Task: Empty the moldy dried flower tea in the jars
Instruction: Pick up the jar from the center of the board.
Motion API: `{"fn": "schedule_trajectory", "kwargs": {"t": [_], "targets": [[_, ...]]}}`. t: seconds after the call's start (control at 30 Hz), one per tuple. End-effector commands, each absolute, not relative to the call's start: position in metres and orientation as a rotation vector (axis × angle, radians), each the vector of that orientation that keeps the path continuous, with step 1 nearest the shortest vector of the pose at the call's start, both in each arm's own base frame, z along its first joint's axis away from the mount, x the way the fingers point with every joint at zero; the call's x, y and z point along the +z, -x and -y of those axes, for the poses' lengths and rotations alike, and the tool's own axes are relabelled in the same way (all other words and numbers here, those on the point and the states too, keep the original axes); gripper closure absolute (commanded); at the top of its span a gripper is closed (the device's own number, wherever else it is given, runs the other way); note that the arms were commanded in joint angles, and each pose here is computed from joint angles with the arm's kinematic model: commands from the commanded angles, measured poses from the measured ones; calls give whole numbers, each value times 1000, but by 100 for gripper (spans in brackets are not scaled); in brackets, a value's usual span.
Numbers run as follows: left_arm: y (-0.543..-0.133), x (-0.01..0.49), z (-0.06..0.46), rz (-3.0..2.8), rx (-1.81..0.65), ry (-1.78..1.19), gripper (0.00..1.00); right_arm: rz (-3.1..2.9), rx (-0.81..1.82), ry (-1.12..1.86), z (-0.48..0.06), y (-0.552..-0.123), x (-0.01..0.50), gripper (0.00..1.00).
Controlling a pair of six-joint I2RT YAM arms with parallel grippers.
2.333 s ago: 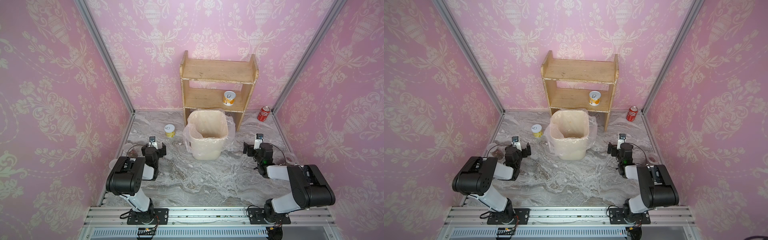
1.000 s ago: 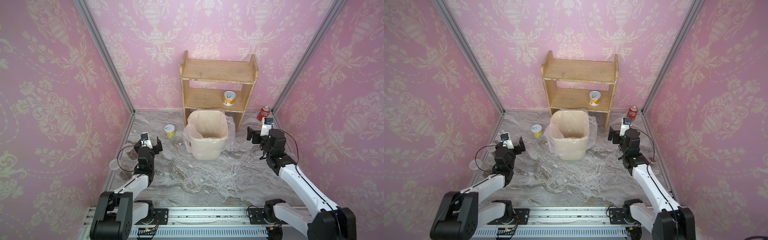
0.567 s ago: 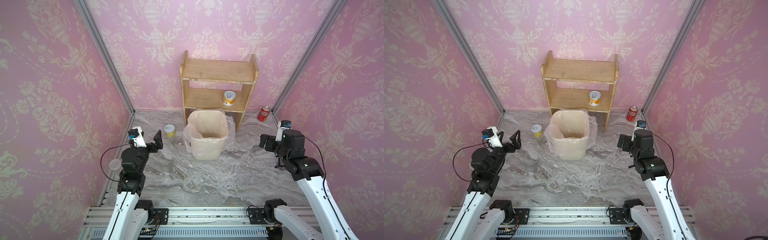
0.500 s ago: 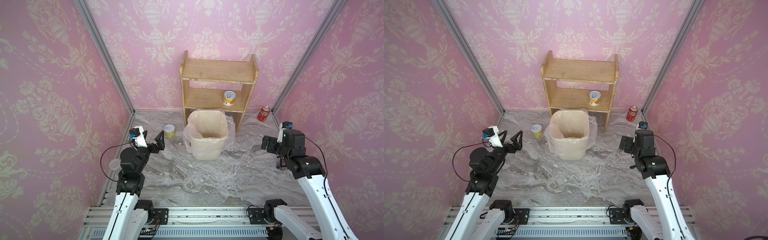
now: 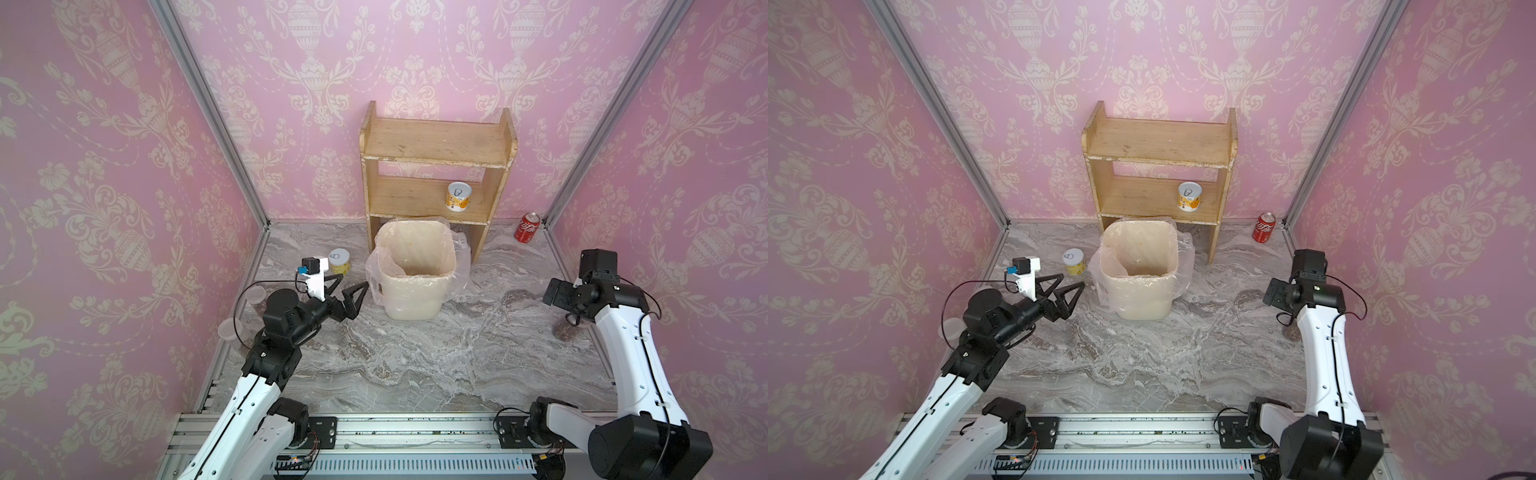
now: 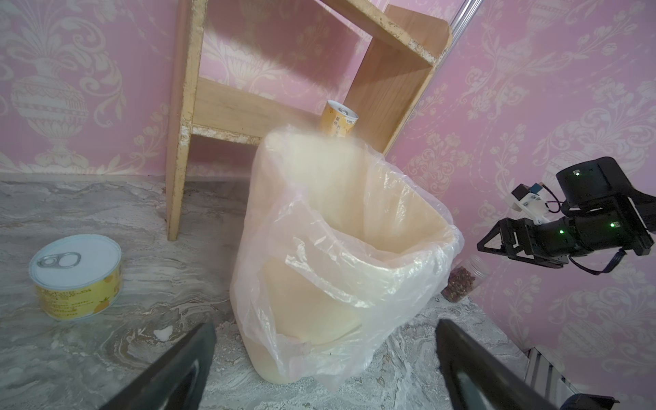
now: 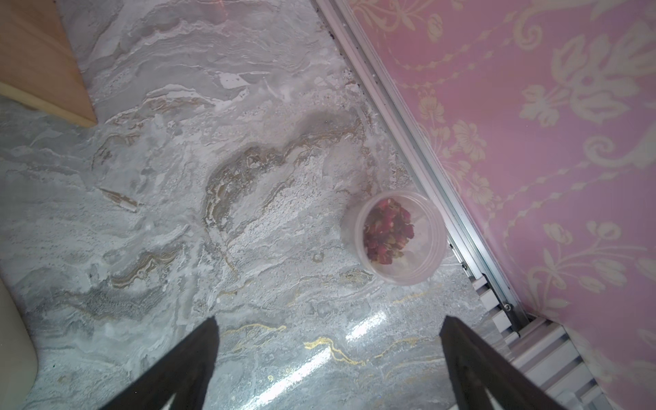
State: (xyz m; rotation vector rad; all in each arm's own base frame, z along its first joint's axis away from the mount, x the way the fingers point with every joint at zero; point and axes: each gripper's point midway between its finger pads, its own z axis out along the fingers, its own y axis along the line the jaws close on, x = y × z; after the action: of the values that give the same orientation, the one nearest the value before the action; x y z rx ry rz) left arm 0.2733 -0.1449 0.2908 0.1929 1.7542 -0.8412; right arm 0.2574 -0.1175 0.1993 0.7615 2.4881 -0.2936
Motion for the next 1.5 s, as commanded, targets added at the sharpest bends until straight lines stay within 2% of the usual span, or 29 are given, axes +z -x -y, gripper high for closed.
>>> {"fn": "schedule_trajectory", "kwargs": {"t": [0.0, 0.17, 0.67, 1.47], "targets": [[-268, 302, 151, -1730, -900, -201, 1, -2438, -315, -864, 129, -254, 203, 0], [-269, 305, 157, -1735, -937, -228, 1, -2426, -314, -969, 141, -243, 198, 0], [-273, 296, 166, -1784, -998, -209, 1, -2462, -218, -1083, 159, -257, 154, 1], [-281, 281, 174, -1838, -1010, -225, 1, -2507, -260, -1142, 174, -267, 115, 23]]}}
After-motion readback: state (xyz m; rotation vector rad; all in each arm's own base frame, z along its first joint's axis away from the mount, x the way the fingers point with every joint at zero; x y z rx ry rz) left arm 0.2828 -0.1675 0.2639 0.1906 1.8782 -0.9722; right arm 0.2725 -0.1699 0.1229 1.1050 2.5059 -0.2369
